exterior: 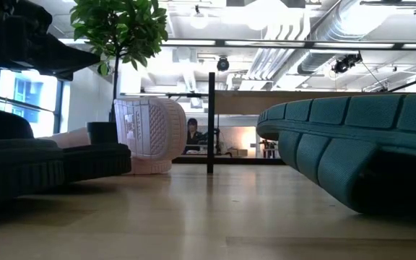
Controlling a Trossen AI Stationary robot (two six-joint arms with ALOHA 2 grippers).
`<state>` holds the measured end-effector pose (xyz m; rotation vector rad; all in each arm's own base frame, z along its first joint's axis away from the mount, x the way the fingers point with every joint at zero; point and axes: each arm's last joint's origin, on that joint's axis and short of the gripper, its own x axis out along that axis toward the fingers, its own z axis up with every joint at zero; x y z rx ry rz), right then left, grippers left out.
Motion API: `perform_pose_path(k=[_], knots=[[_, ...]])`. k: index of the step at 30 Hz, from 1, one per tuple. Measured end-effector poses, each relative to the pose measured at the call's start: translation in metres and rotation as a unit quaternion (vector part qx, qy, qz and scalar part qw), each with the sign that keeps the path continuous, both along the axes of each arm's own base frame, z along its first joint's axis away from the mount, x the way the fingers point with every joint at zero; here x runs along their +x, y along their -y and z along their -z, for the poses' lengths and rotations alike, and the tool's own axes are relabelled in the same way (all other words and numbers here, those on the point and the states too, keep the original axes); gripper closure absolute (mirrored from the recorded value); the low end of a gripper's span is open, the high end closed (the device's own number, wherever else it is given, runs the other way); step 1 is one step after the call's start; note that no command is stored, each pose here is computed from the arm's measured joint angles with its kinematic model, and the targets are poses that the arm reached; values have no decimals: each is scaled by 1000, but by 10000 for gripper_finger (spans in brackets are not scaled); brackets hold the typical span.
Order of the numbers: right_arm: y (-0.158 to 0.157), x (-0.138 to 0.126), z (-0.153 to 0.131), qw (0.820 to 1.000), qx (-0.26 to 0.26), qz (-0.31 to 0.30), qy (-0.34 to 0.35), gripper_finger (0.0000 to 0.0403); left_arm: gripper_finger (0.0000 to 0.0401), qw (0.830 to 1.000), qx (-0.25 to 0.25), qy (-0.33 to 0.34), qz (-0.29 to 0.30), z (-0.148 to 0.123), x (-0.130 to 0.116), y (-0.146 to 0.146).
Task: Pick and place slides into the shelf
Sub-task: Put the right green slide under the shelf
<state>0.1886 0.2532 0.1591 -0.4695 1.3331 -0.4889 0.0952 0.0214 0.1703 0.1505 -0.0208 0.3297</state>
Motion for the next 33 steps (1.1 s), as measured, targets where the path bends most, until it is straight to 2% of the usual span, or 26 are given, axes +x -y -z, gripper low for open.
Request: perform_pose_path(k=[3,8,13,17,22,28,33], knots=[[2,-1,-1,1000,-10,16,13,395,400,1000,0,0,0,0,0,0],[7,-4,-16,995,-51,76,26,399,400,1000,0,0,0,0,0,0],[9,4,-37,995,-19,93,43,401,400,1000,0,0,0,0,0,0],[16,18,-43,991,11,130,21,402,400,1000,0,0,0,0,0,0],[31,33,-44,986,13,165,14,402,400,1000,0,0,0,0,0,0],[53,53,-44,986,-20,159,37,402,400,1000,0,0,0,0,0,0],[86,63,-29,978,-52,202,4,402,400,1000,0,1,0,0,0,0]])
